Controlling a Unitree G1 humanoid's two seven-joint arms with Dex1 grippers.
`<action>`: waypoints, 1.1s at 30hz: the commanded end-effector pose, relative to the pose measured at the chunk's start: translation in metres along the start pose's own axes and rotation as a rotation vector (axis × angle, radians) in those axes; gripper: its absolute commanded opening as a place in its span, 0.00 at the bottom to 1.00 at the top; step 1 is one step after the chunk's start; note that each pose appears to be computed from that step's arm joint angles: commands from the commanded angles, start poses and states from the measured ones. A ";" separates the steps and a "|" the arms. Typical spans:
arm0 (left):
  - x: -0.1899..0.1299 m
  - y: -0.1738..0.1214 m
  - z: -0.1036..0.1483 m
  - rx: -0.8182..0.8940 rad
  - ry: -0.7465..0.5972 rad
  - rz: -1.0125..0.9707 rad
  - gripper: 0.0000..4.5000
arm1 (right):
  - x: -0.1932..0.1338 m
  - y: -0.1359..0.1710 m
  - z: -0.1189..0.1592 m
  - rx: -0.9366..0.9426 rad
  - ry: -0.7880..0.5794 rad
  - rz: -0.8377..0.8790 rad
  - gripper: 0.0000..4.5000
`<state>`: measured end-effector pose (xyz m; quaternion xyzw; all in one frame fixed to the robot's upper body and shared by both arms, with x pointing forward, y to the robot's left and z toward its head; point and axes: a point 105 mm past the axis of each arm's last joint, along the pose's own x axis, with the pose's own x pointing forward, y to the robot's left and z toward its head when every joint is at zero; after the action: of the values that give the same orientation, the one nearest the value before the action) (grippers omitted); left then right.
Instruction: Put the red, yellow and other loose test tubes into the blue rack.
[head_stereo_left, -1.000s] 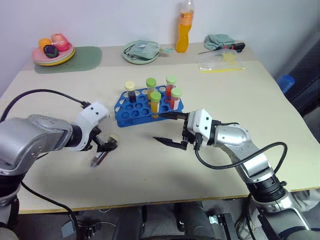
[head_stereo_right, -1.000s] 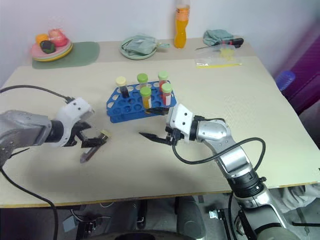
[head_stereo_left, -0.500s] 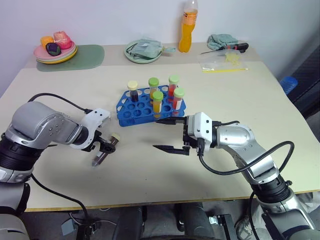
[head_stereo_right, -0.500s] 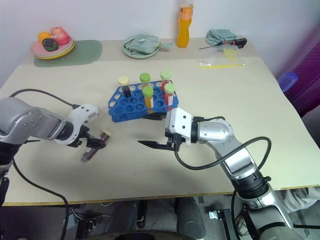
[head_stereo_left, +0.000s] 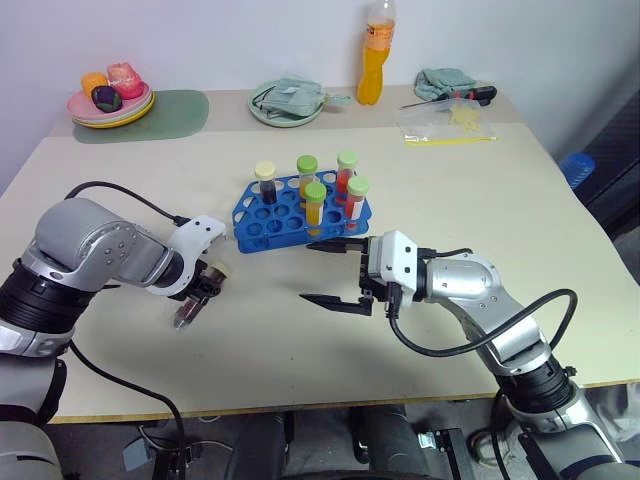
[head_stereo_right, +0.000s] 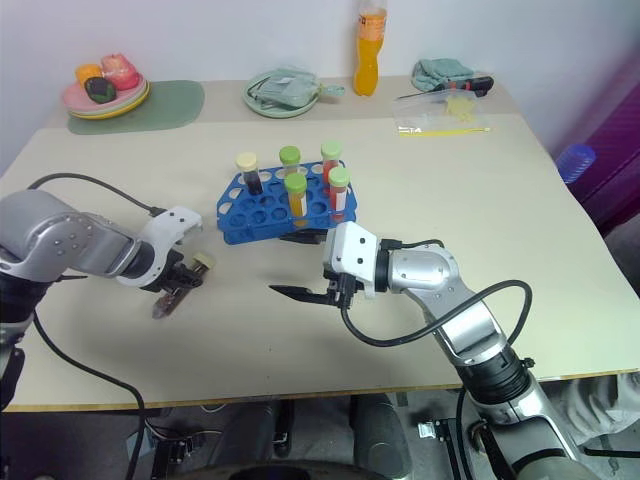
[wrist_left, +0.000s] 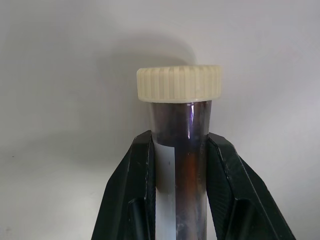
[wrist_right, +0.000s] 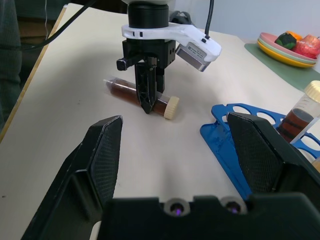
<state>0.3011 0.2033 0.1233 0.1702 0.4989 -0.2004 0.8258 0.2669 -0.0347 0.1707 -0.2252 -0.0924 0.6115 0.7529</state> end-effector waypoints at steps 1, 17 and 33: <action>-0.037 0.036 0.039 0.014 -0.342 0.250 0.17 | -0.008 -0.006 0.004 0.004 -0.010 -0.065 0.82; -0.060 -0.042 0.119 0.109 -1.423 0.349 0.17 | -0.061 -0.035 -0.043 0.330 0.067 -0.559 0.82; -0.022 -0.055 0.116 0.092 -1.417 0.276 0.17 | -0.066 -0.036 -0.041 0.317 0.072 -0.594 0.82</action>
<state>0.3550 0.1019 0.1786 0.0935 -0.1641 -0.1807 0.9652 0.3039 -0.1144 0.1452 -0.0829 -0.0025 0.3619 0.9285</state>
